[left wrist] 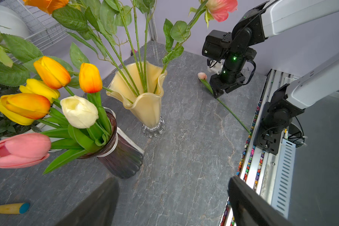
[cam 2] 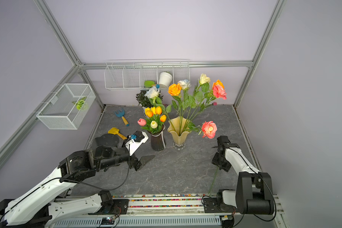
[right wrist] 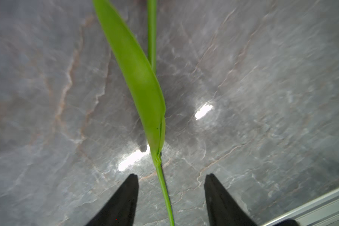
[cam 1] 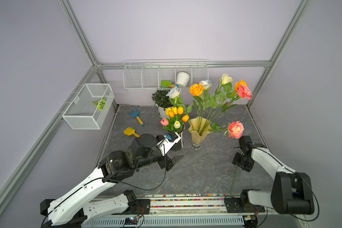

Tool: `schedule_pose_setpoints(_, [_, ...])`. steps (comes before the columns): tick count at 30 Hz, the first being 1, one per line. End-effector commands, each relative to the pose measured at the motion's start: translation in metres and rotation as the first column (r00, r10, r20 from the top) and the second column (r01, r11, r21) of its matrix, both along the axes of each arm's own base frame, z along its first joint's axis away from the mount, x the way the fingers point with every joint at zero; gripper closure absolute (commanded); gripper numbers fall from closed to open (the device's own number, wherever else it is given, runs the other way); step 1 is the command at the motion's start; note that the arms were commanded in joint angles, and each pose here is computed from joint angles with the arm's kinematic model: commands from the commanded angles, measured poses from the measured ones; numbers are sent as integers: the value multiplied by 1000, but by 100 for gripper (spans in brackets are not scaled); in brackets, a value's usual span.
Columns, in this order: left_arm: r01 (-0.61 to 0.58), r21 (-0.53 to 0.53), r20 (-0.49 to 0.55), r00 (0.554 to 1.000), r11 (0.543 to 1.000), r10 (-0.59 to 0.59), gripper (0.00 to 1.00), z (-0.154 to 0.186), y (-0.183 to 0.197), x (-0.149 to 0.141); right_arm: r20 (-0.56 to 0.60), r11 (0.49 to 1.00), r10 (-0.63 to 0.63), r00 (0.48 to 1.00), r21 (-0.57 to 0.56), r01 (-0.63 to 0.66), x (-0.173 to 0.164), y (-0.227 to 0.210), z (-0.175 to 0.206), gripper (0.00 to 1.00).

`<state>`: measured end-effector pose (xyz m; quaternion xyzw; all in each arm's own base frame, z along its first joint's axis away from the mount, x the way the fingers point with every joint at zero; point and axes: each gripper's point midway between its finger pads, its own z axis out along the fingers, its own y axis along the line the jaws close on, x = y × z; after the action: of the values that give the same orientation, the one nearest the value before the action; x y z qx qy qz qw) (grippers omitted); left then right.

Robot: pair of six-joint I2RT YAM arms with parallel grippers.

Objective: Arrange the flowers in different vases according to their variety
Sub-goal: Pick up the flower at the center of the board.

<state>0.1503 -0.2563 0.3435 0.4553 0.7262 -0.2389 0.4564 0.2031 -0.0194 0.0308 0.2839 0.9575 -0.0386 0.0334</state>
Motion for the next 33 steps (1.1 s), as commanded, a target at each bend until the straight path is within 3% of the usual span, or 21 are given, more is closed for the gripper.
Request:
schedule_pose_setpoints(1, [14,8,-2,1000,1000,-14,8,-5,-3,1,-7,1000,10,1000,0,-10,4,5,-7,46])
schedule_pose_setpoints(15, [2,7,-13,1000,1000,-2,8,-7,-1,6,-27,1000,27,999,2,-27,15,7,-31,70])
schedule_pose_setpoints(21, [3,3,-17,1000,1000,-3,8,-7,-2,6,-15,999,24,1000,30,-24,20,12,-37,99])
schedule_pose_setpoints(27, [4,-7,-19,1000,1000,-4,8,-4,-2,5,39,1000,24,999,8,-24,24,9,-24,100])
schedule_pose_setpoints(33, [4,-33,-13,1000,999,-5,8,4,0,4,218,996,32,975,-86,-13,36,-7,40,100])
